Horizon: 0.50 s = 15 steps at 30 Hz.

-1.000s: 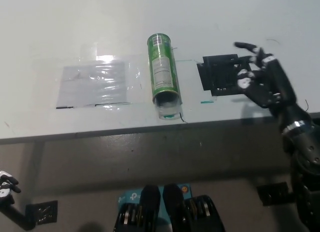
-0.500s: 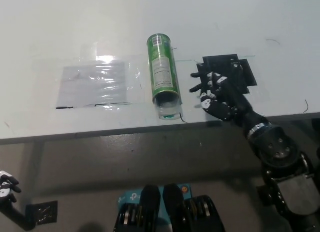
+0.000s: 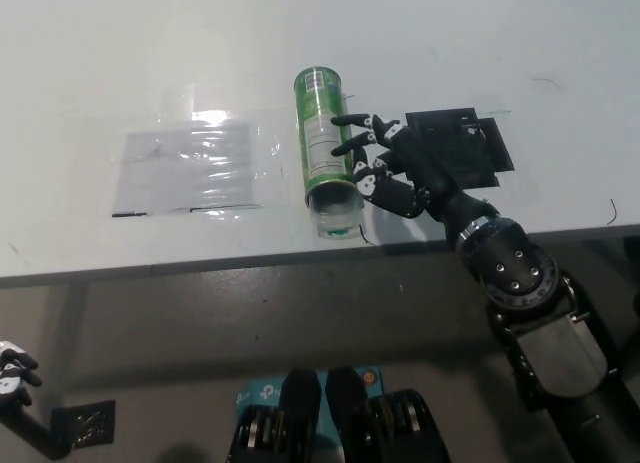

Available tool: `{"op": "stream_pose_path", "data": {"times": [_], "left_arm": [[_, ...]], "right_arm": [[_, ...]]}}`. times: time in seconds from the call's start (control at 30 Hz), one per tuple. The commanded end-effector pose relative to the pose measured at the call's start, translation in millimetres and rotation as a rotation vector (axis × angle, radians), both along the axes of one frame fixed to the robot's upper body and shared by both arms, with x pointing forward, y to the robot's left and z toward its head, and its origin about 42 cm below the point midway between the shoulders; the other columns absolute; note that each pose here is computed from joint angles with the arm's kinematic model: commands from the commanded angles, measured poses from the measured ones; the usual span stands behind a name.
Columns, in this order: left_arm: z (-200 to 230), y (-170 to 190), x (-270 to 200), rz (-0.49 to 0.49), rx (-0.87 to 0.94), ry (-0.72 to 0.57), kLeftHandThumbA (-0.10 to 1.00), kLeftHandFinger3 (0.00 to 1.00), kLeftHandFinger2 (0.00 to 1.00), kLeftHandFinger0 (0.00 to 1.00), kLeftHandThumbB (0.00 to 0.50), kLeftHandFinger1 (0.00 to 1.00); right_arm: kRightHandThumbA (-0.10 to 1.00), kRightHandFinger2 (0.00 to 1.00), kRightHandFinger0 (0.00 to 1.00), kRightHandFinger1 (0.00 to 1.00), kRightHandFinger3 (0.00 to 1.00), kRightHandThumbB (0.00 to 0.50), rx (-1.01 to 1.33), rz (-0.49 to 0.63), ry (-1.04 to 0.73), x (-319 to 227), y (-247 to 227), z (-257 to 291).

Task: The robot uses its right hand finger to pull out the chips tray kept inside a container in the middle of the desk

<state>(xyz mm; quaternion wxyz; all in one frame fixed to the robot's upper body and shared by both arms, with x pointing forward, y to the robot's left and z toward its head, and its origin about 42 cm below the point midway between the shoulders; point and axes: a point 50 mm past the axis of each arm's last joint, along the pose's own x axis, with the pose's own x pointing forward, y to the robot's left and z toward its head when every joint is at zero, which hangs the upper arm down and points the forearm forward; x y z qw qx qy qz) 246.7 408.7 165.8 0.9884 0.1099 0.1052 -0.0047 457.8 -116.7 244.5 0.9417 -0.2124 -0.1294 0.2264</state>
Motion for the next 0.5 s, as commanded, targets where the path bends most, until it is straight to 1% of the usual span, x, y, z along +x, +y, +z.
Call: {"op": "stream_pose_path", "data": {"times": [0.0, 0.03, 0.1, 0.13, 0.17, 0.2, 0.23, 0.33, 0.37, 0.4, 0.47], "left_arm": [[17, 5, 1, -0.025, 0.036, -0.034, -0.10, 0.64, 0.33, 0.24, 0.023, 0.26], [17, 5, 1, -0.027, 0.038, -0.035, -0.10, 0.64, 0.33, 0.24, 0.028, 0.26], [17, 5, 1, -0.027, 0.037, -0.035, -0.10, 0.64, 0.33, 0.24, 0.030, 0.25], [17, 6, 1, -0.030, 0.037, -0.034, -0.10, 0.63, 0.33, 0.24, 0.028, 0.25], [18, 6, 1, -0.024, 0.037, -0.031, -0.10, 0.63, 0.34, 0.25, 0.034, 0.27], [18, 6, 1, -0.024, 0.037, -0.031, -0.10, 0.64, 0.34, 0.25, 0.035, 0.27], [20, 6, 1, -0.025, 0.041, -0.034, -0.10, 0.64, 0.34, 0.26, 0.030, 0.28], [23, 7, 3, -0.026, 0.054, -0.036, -0.10, 0.65, 0.35, 0.25, 0.018, 0.27], [24, 7, 3, -0.025, 0.050, -0.036, -0.10, 0.65, 0.35, 0.25, 0.015, 0.27], [24, 7, 3, -0.028, 0.052, -0.038, -0.10, 0.66, 0.34, 0.24, 0.020, 0.27], [25, 7, 5, -0.032, 0.060, -0.041, -0.10, 0.65, 0.35, 0.24, 0.025, 0.28]], "right_arm": [[-0.10, 0.63, 0.05, 0.12, 0.82, 0.158, -0.020, 0.049, -0.118, 6, 7, 27], [-0.10, 0.63, 0.02, 0.10, 0.81, 0.161, -0.038, 0.050, -0.108, 6, 3, 22], [-0.10, 0.63, 0.02, 0.09, 0.80, 0.165, -0.048, 0.049, -0.103, 5, 1, 17], [-0.10, 0.63, 0.04, 0.12, 0.80, 0.164, -0.058, 0.051, -0.102, 4, 0, 14], [-0.10, 0.62, 0.01, 0.09, 0.79, 0.178, -0.073, 0.040, -0.090, 4, -3, 9], [-0.10, 0.60, 0.00, 0.08, 0.78, 0.196, -0.073, 0.040, -0.091, 4, -3, 9], [-0.10, 0.62, 0.02, 0.11, 0.80, 0.172, -0.073, 0.038, -0.063, 5, -4, 6], [-0.10, 0.61, 0.00, 0.09, 0.80, 0.171, -0.086, 0.032, -0.058, 6, -9, -1], [-0.10, 0.61, 0.03, 0.13, 0.80, 0.165, -0.089, 0.035, -0.060, 6, -11, -3], [-0.10, 0.61, 0.00, 0.08, 0.80, 0.160, -0.105, 0.037, -0.062, 4, -12, -5], [-0.10, 0.61, 0.00, 0.04, 0.78, 0.163, -0.124, 0.041, -0.066, 5, -12, -10]]}}
